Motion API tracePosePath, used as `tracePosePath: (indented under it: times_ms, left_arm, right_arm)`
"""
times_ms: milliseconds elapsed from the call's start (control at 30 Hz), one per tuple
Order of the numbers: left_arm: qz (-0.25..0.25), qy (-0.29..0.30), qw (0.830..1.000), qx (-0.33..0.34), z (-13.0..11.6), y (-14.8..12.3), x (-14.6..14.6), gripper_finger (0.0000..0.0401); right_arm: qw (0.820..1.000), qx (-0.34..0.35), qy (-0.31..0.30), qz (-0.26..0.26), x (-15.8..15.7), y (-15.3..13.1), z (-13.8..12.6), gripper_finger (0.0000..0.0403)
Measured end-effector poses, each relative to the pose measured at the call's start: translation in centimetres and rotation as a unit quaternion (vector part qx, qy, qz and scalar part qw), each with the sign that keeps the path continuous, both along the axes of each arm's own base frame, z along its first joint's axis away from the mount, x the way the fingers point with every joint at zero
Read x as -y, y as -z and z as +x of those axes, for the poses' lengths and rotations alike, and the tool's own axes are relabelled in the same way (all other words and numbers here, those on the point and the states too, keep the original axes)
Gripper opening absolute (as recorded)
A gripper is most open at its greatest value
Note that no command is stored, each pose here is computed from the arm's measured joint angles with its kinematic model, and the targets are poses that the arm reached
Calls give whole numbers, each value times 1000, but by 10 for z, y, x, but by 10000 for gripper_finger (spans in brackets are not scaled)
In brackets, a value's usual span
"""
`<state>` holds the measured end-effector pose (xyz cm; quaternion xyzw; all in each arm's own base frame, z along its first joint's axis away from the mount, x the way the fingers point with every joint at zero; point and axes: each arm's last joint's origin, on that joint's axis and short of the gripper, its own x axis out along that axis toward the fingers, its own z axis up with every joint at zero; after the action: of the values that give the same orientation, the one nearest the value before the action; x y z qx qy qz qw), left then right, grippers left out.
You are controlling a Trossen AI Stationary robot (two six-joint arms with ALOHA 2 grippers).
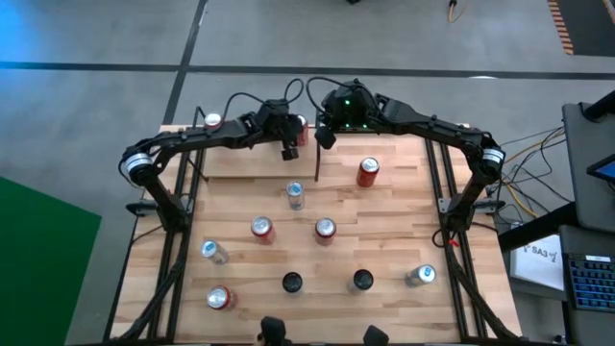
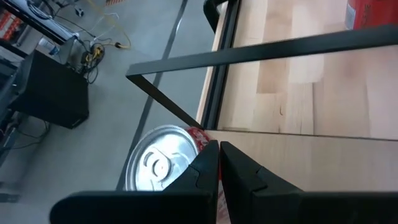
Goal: Place canned beverage on shelf
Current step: Put the red white soda can on the shelf
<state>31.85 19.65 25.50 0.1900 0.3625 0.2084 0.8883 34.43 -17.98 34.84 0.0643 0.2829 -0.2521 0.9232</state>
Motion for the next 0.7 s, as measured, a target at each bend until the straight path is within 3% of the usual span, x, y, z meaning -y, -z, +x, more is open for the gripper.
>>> tracePosePath:
  times_ms: [267, 700]
  left_arm:
    - [-6, 6, 1000, -28, -4, 3, 0, 0]
    - [12, 1, 1000, 0, 1, 3, -6, 0]
  right_arm:
    - [1000, -3, -1, 1, -1, 1, 0, 12]
    - [1000, -2, -3, -2, -1, 0, 0, 12]
